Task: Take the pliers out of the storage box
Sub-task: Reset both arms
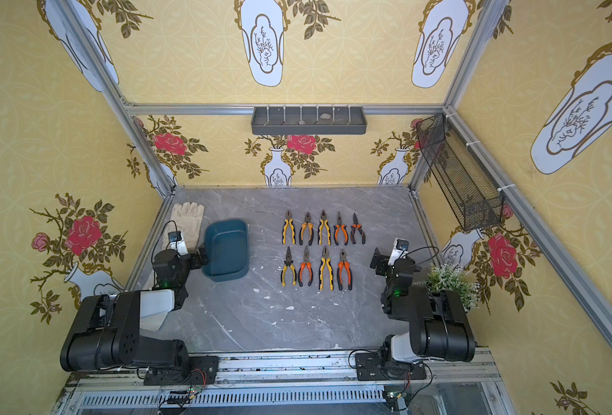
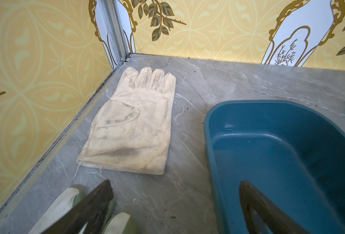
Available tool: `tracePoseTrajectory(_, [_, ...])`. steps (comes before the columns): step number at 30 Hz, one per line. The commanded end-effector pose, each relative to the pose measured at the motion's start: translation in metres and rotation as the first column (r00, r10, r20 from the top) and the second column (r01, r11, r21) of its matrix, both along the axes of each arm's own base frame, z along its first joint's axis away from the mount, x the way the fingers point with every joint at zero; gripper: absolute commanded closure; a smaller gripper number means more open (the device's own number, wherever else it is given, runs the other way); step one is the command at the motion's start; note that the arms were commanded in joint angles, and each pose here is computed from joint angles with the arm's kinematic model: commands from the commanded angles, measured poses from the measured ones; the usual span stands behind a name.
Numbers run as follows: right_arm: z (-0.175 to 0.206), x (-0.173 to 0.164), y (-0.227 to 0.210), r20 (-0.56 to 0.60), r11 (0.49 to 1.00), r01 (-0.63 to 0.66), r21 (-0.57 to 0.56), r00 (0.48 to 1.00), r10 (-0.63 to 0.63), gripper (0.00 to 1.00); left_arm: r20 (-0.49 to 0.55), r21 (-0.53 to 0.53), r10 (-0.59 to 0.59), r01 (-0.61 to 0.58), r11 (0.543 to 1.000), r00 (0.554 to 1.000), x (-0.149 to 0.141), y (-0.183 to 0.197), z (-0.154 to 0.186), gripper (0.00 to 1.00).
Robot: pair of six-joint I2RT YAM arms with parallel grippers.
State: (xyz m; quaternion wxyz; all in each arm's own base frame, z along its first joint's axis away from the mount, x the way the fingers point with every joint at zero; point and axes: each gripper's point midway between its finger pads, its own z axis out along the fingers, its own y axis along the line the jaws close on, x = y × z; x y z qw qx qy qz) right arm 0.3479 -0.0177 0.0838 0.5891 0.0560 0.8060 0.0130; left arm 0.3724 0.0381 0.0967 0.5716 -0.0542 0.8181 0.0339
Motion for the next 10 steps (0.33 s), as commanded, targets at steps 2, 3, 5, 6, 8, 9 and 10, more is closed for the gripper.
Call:
tracePoseTrajectory(2, [0.0035, 0.0013, 0.0002, 0.013, 1.0, -0.002, 0.0, 1.0, 0.002, 0.03, 0.0, -0.004, -0.012, 0.012, 1.0, 1.0, 0.0002, -0.0021, -0.0005, 0.01])
tracePoseTrajectory(3, [0.0035, 0.0013, 0.0005, 0.014, 1.0, -0.003, 0.0, 1.0, 0.003, 0.03, -0.001, -0.003, -0.013, 0.013, 1.0, 1.0, 0.0, -0.0024, -0.0006, 0.01])
tracePoseTrajectory(5, [0.0023, 0.0022, 0.0006, 0.008, 1.0, -0.004, -0.003, 1.0, 0.004, 0.03, -0.001, -0.004, -0.012, 0.012, 1.0, 1.0, 0.0, -0.0021, -0.0008, 0.01])
tracePoseTrajectory(6, [0.0026, 0.0045, 0.0017, 0.007, 1.0, -0.014, 0.002, 1.0, 0.014, 0.03, -0.001, -0.003, -0.012, 0.012, 1.0, 1.0, 0.0001, -0.002, -0.0008, 0.01])
tracePoseTrajectory(8, [-0.0003, 0.0049, 0.0014, -0.008, 0.999, -0.027, 0.018, 1.0, 0.027, 0.03, -0.002, -0.003, -0.011, 0.011, 1.0, 1.0, 0.0, -0.002, -0.0008, 0.01])
tracePoseTrajectory(9, [-0.0001, 0.0052, 0.001, -0.008, 0.999, -0.03, 0.023, 1.0, 0.03, 0.03, -0.001, -0.003, -0.012, 0.012, 1.0, 1.0, 0.0001, -0.0021, -0.0005, 0.01])
tracePoseTrajectory(10, [0.001, 0.0049, 0.0013, -0.003, 0.999, -0.033, 0.025, 0.999, 0.033, 0.03, 0.0, -0.003, -0.012, 0.012, 1.0, 1.0, 0.0003, -0.0021, -0.0004, 0.01])
